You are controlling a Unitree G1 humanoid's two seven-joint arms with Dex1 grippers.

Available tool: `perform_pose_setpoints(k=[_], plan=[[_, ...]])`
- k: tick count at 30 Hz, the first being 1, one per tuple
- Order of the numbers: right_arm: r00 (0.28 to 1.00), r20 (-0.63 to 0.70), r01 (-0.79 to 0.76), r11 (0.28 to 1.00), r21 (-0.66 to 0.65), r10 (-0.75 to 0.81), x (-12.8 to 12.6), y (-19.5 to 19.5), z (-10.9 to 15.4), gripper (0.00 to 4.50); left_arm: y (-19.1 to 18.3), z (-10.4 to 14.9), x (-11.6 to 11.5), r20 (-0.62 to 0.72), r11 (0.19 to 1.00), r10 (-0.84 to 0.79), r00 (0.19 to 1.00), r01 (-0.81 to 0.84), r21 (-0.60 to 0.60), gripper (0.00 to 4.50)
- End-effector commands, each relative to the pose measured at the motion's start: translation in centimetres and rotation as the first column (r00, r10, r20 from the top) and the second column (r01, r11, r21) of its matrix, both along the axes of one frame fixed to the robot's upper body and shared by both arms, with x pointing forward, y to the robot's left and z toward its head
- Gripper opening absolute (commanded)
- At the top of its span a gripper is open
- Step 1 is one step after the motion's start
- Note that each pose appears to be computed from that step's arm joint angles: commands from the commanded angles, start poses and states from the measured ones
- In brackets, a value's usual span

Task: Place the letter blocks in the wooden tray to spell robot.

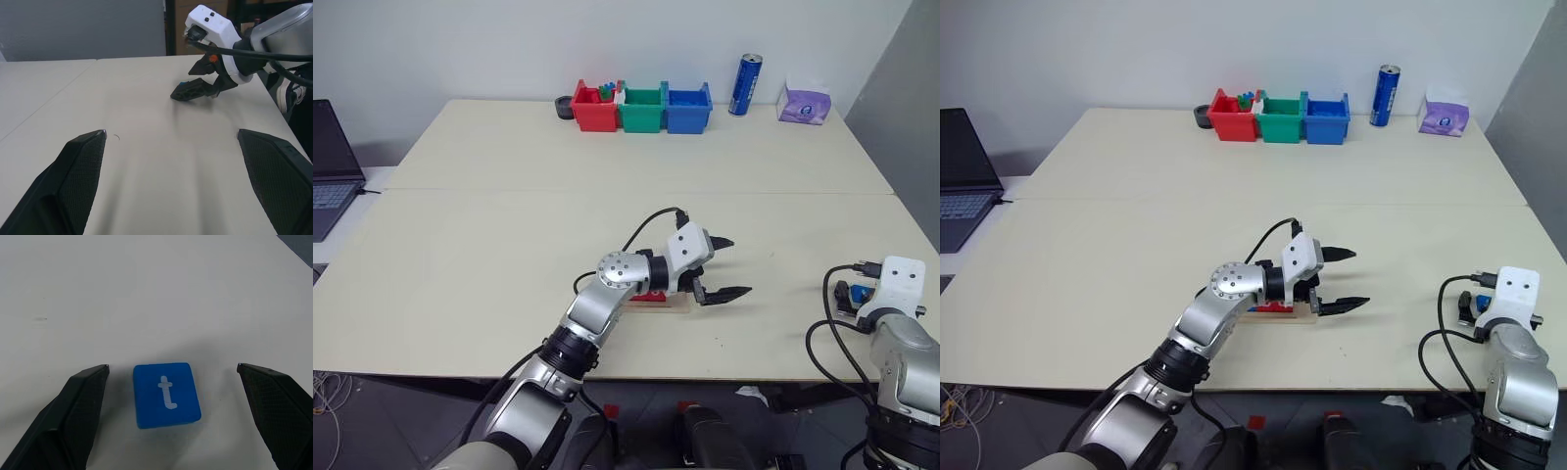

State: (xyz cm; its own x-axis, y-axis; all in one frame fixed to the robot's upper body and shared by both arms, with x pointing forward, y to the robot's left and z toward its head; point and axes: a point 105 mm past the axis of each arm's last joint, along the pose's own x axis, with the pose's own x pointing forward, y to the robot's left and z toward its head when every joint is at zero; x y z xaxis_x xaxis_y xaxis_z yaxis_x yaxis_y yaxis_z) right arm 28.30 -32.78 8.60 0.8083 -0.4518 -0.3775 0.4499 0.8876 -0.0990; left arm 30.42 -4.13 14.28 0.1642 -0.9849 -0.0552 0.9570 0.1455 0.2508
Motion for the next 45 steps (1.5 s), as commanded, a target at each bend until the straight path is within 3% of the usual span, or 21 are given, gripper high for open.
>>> perform_pose_setpoints(k=[1,5,7,13,15,20,24,30,36,45], plan=[[0.999,-0.004,0.032,0.998,0.05,-0.032,-0.4,-0.1,-0.2,4.46,-0.2,1.4,-1.1,0.028,0.998,-0.053,0.998,0.054,-0.043,4.5],[0.999,0.01,0.029,0.993,0.113,-0.031,-0.2,0.5,-0.5,4.46,0.0,1.7,-1.3,0.023,0.997,-0.062,0.998,0.063,-0.05,4.5],[0.999,0.013,0.03,0.993,0.118,-0.032,-0.1,0.8,-0.6,3.95,0.0,1.8,-1.2,0.024,0.997,-0.062,0.998,0.063,-0.05,4.5],[1.0,0.01,0.021,0.993,0.116,-0.023,0.1,1.2,-0.8,1.89,0.2,2.1,-1.1,0.023,0.997,-0.06,0.998,0.061,-0.053,4.5],[1.0,0.01,0.007,0.994,0.112,-0.008,0.3,1.6,-0.7,1.45,0.3,2.3,-1.0,0.024,0.997,-0.057,0.998,0.058,-0.055,4.5],[0.992,0.004,-0.126,0.988,0.092,0.126,1.2,4.9,0.5,1.46,1.0,3.1,-0.5,0.053,0.998,-0.038,0.998,0.04,-0.047,4.5],[0.926,-0.029,-0.371,0.921,0.114,0.377,0.9,11.2,1.5,1.46,3.4,4.1,-1.0,0.08,0.999,-0.014,0.997,0.017,-0.033,4.5],[0.858,-0.073,-0.488,0.851,0.195,0.509,-0.6,15.5,1.4,1.46,8.6,1.8,-2.6,0.021,0.996,0.084,0.996,-0.085,0.032,4.5],[0.805,-0.108,-0.548,0.801,0.242,0.583,-1.3,17.1,1.1,1.46,11.8,-0.1,-4.7,-0.064,0.986,0.159,0.985,-0.154,0.065,4.5],[0.724,-0.094,-0.634,0.714,0.297,0.683,-1.8,18.7,0.8,1.46,12.0,-0.5,-5.6,-0.099,0.982,0.186,0.978,-0.181,0.059,4.5]])
